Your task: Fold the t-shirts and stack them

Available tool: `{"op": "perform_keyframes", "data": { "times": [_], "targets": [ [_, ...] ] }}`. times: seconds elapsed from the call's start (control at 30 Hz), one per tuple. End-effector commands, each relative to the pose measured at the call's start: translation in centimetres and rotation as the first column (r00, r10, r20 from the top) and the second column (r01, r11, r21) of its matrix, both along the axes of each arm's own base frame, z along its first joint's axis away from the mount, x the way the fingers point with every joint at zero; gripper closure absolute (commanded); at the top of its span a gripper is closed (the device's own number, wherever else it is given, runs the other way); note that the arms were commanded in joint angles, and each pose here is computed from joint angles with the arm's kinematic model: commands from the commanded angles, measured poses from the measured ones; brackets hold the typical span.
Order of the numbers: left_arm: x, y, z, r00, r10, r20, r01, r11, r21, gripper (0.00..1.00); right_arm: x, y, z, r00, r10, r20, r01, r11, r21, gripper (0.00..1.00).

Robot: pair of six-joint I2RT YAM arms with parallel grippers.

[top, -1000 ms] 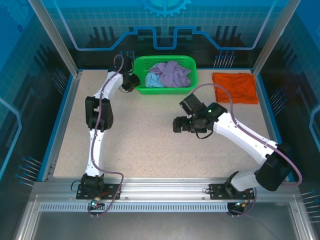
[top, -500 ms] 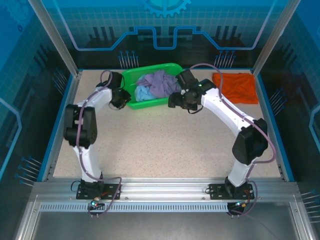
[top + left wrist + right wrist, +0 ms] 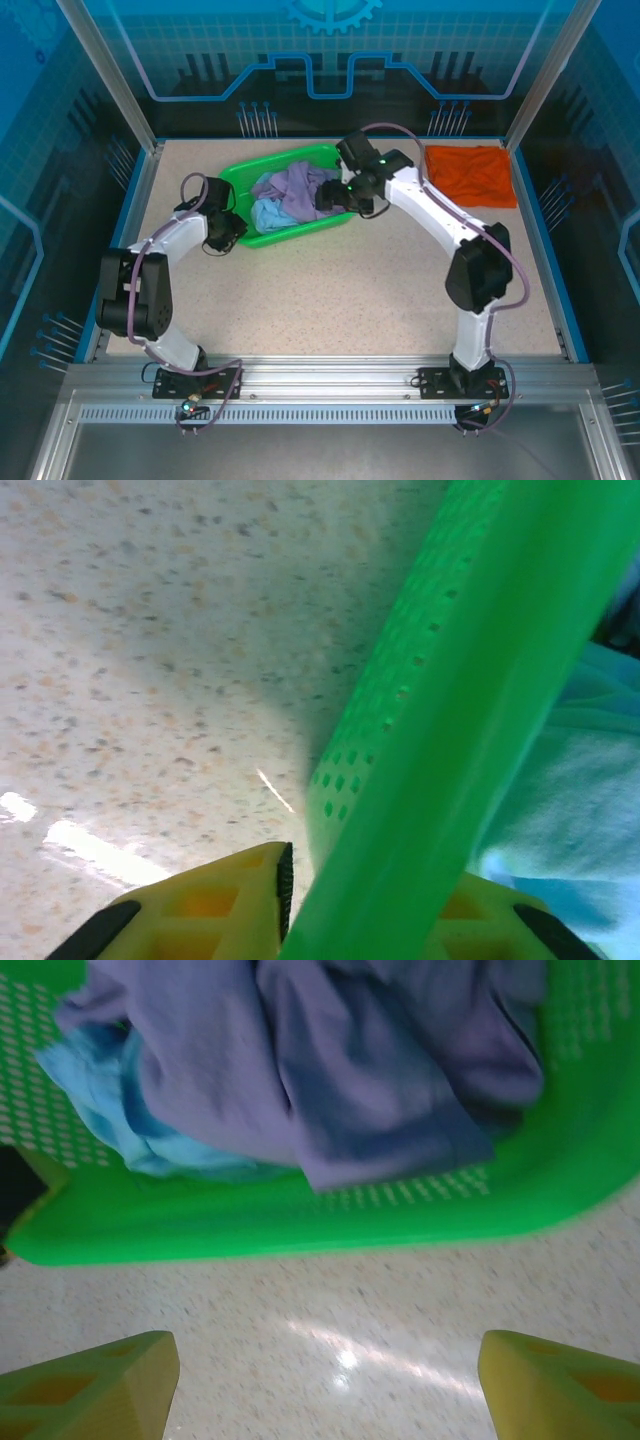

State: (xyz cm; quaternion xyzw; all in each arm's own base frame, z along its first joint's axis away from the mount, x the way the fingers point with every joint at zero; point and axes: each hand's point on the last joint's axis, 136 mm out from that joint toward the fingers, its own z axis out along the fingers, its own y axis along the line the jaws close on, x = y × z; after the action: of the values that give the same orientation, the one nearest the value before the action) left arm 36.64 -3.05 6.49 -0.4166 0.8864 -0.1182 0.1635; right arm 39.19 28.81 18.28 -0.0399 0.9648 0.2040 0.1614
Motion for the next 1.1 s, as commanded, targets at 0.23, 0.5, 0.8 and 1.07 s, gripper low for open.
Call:
{"op": "perform_keyframes", "data": {
  "times": [0.23,0.5,0.8,1.07],
  "targets": [
    [-0.7,2.2,4.5,0.996,-0.084,-0.02,0.086,0.992,0.094,0.15,3.4,7.4,-4.7,0.997,0.02,-0.07,-0.026,0.995,-0.092,0.17],
    [-3.6,-0.1,8.1,0.987,-0.151,0.048,0.14,0.974,0.178,0.12,5.1,8.1,-7.5,0.997,-0.032,-0.07,0.025,0.995,-0.1,0.39],
    [-3.8,-3.6,13.0,0.933,-0.301,0.197,0.251,0.937,0.243,0.14,6.1,9.1,4.3,0.984,0.03,0.176,-0.045,0.996,0.078,1.0],
    [-3.8,-10.9,16.7,0.787,-0.538,0.303,0.462,0.839,0.288,0.21,3.3,3.7,16.7,0.914,0.0,0.406,-0.035,0.996,0.079,1.0]
  ]
}}
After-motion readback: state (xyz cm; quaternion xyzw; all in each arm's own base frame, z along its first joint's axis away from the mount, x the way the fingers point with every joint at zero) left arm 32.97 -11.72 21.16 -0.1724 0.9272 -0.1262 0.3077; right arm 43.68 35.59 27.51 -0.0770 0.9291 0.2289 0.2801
